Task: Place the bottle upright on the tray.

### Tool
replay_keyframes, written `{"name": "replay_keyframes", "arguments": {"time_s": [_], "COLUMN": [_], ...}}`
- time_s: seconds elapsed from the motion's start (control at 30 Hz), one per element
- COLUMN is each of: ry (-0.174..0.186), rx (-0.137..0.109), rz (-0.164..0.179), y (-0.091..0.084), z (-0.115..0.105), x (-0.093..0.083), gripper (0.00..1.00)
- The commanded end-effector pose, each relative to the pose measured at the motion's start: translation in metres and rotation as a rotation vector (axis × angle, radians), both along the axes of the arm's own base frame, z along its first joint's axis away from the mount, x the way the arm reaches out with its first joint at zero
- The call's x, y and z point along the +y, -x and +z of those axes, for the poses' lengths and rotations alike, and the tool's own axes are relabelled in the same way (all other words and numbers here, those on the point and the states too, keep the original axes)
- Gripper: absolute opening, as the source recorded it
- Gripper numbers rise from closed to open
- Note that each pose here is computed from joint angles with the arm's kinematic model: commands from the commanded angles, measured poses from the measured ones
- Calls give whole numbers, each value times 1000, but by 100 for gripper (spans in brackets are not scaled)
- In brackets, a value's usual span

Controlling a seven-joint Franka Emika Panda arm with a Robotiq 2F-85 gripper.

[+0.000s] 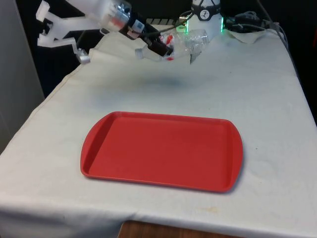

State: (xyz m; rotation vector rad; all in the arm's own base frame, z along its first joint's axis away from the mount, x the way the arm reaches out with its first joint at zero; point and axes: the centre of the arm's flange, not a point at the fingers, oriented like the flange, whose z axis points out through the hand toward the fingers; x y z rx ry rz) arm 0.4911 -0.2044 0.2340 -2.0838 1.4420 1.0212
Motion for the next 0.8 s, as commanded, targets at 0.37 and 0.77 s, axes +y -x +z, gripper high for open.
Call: {"name": "replay_keyframes", "arguments": {"time_s": [0.37, 0.77], "ry": [16, 22], "rx": [-1, 4], "rz": [-5, -9], "y": [-3, -5], "z": [49, 81], "x": [6, 10], "gripper": [34, 34]}}
